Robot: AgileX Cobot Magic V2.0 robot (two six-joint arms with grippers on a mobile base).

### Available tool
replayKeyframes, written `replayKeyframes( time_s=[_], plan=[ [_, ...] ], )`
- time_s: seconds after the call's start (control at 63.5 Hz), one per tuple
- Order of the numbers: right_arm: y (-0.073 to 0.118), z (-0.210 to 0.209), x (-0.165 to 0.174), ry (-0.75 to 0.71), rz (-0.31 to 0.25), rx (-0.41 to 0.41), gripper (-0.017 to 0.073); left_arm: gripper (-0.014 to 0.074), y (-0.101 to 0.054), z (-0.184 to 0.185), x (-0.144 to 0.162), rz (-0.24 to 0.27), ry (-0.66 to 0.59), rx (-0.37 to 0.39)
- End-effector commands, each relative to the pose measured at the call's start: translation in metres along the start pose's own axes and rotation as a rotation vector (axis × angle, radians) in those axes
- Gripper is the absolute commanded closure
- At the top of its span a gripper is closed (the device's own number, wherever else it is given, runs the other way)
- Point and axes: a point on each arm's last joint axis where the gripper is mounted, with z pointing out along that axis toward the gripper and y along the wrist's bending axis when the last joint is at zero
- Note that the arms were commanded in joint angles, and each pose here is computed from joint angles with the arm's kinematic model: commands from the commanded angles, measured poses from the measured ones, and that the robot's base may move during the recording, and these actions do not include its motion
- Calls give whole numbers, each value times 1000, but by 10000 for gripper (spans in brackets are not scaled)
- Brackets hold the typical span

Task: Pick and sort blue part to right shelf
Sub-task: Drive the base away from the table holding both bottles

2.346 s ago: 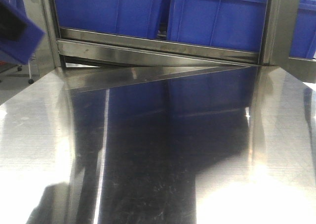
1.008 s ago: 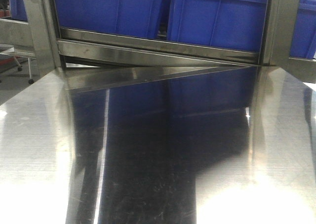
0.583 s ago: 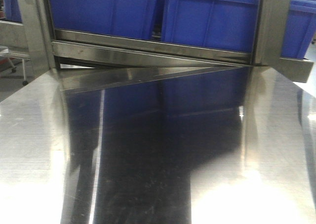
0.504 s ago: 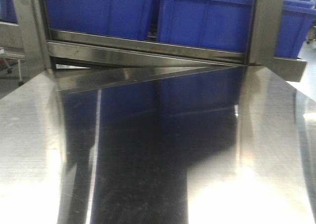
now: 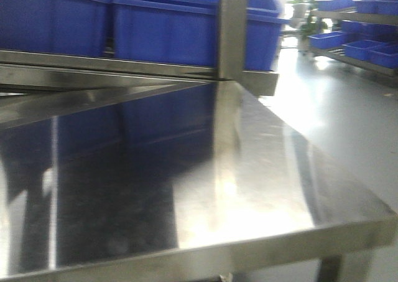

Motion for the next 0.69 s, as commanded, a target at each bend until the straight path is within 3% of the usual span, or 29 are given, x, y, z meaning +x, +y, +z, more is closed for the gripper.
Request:
replayKeyframes(
  time_s=[0.0, 0.677],
  plan=[
    [0, -1, -17, -114, -25, 6, 134, 355, 0, -2, -15, -15, -99, -4],
    [0, -1, -17, -114, -25, 6, 134, 355, 0, -2, -15, -18, -100, -2]
  ],
)
